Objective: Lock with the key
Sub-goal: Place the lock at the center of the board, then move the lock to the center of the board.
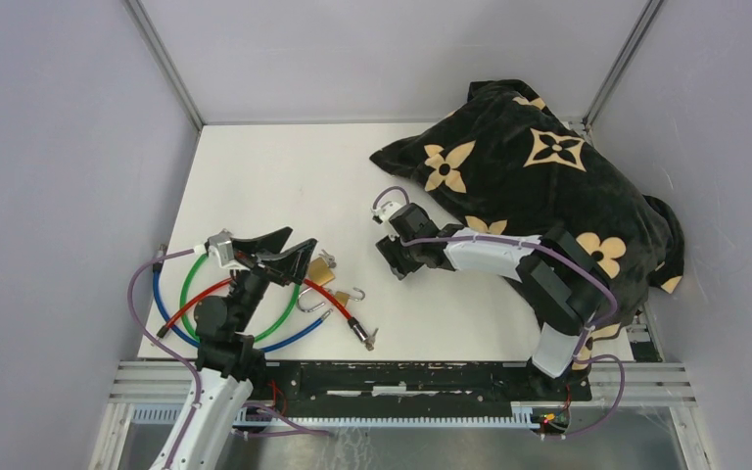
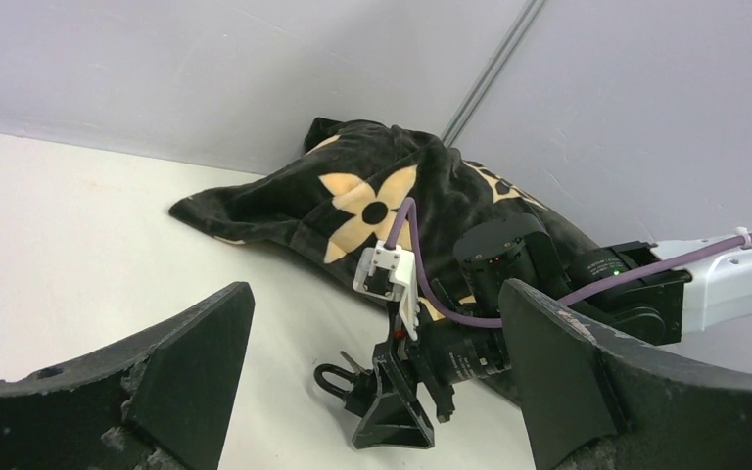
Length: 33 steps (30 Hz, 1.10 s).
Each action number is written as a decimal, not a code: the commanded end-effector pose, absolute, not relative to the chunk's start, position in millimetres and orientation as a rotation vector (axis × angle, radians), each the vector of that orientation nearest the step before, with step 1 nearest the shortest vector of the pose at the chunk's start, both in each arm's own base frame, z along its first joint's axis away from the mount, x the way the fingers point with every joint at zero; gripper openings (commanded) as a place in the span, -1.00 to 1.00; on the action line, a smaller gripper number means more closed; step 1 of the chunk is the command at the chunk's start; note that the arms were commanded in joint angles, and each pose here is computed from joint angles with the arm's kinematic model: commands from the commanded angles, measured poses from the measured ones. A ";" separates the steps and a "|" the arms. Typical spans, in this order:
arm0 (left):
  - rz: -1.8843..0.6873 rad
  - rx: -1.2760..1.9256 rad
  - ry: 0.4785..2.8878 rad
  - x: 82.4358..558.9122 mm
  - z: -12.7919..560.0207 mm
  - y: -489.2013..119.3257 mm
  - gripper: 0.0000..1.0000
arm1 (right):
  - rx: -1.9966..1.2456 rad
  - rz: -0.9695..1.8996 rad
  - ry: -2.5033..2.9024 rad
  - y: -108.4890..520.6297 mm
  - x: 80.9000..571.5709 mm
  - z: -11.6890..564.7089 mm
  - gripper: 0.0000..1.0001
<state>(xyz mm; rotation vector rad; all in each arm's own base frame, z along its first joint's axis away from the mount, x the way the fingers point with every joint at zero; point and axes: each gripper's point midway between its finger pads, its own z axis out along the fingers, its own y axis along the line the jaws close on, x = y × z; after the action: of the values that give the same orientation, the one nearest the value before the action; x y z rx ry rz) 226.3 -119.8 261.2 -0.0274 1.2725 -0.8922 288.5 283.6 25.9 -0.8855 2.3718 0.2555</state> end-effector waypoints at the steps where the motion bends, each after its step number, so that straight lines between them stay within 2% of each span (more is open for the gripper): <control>1: -0.901 -0.063 1.252 226.4 264.9 -115.8 0.99 | -0.777 0.297 2.292 301.4 318.9 51.4 -0.44; 10: -0.903 -0.064 1.248 226.1 265.8 -115.6 0.99 | -0.802 0.255 2.326 297.0 321.3 40.8 0.29; 13: -0.905 -0.061 1.249 225.6 265.6 -116.1 0.99 | -0.804 0.249 2.323 296.5 322.4 42.8 0.37; 16: -0.906 -0.061 1.249 225.4 265.8 -116.3 0.99 | -0.817 0.239 2.318 296.2 323.6 44.8 0.56; 19: -0.908 -0.058 1.249 225.1 265.9 -116.7 0.99 | -0.836 0.244 2.308 297.6 323.8 49.5 0.56; 23: -0.907 -0.058 1.248 225.2 265.7 -116.6 0.99 | -0.964 0.348 2.197 320.2 320.0 74.0 0.46; 25: -0.907 -0.059 1.247 225.5 265.6 -116.3 0.99 | -1.156 0.456 2.042 349.4 306.7 94.5 0.44; 28: -0.905 -0.060 1.243 225.5 266.5 -115.9 0.99 | -1.545 0.706 1.733 399.8 261.1 118.6 0.45; 31: -0.907 -0.060 1.240 225.0 267.7 -115.6 0.99 | -1.798 0.871 1.400 425.9 237.8 133.9 0.57; 33: -0.901 -0.062 1.224 224.6 273.0 -113.4 0.99 | -1.889 0.871 1.292 434.4 244.9 128.8 0.65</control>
<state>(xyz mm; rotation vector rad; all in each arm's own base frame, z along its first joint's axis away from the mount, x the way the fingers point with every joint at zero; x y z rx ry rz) 226.3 -118.9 258.7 -0.0325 1.2776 -0.8902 260.2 396.0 99.1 -1.5881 1.7931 0.6873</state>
